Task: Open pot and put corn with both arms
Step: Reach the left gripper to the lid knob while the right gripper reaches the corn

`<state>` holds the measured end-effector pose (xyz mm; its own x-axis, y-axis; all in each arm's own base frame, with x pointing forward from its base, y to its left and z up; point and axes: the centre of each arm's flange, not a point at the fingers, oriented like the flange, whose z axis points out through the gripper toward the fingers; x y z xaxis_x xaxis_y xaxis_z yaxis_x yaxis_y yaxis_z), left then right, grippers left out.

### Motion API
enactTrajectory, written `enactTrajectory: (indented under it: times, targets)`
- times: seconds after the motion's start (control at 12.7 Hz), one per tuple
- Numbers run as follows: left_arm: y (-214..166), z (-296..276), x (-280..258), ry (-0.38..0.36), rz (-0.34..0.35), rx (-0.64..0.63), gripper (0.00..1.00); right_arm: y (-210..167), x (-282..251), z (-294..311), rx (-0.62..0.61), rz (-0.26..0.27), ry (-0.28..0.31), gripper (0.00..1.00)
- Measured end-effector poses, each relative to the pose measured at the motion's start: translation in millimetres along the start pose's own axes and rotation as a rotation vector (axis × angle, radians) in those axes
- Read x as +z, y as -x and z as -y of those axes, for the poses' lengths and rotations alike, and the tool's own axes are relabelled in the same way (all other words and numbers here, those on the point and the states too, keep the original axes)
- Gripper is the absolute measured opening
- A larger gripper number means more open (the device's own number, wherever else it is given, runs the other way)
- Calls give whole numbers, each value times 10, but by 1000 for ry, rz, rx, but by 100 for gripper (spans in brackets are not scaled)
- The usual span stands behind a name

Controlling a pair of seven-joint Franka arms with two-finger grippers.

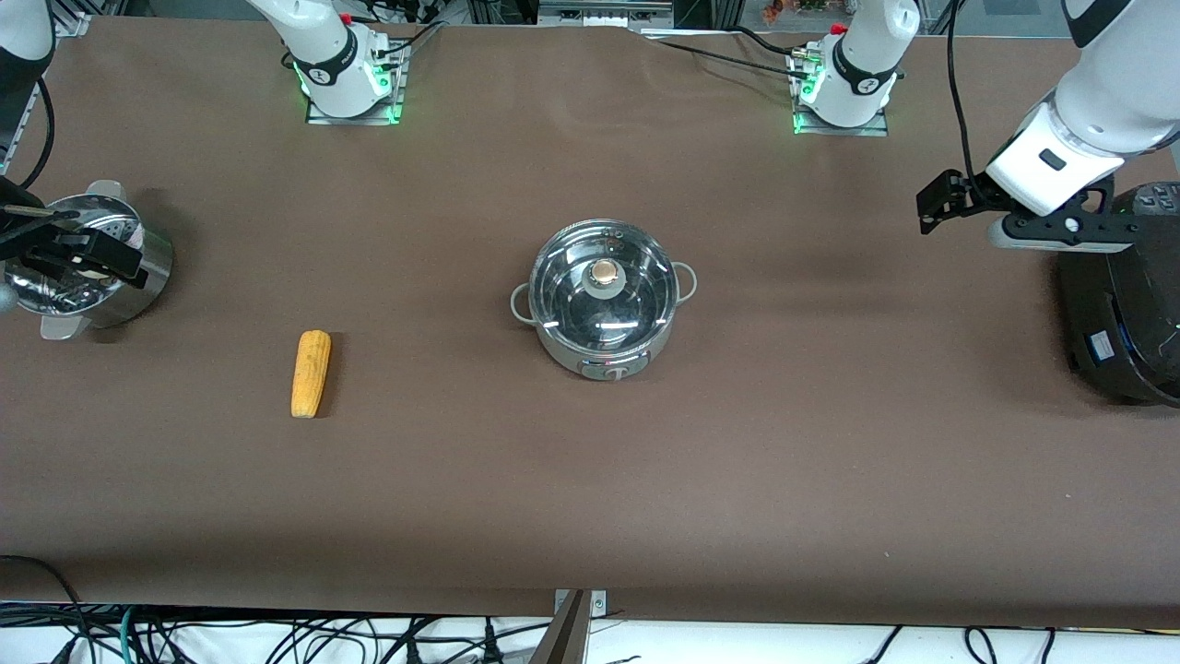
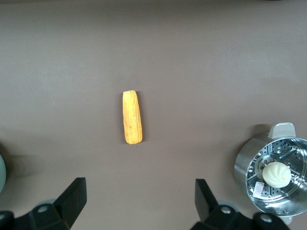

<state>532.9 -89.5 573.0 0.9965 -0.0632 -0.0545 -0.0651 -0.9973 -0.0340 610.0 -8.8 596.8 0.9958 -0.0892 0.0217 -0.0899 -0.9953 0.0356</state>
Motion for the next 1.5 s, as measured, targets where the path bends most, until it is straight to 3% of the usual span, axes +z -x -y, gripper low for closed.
enactTrajectory:
  times: [0.39, 0.63, 0.95, 1.26, 1.5]
  targets:
    - [-63, -1116, 75, 34, 12, 121, 100, -1, -1, 0, 0, 0, 0, 100]
    - [-96, -1990, 218, 78, 48, 6, 100, -1, -2, 1, 0, -1, 0, 100]
    - [2, -3420, 766, 65, 87, -133, 100, -38, 103, -6, 1, 17, 4, 100]
    - [-228, -3893, 1533, 96, 70, -127, 100, -296, 768, 55, -7, 89, 13, 100]
    - [-290, -4065, 1910, 109, 62, -118, 100, -650, 1925, 187, -8, 140, -18, 100]
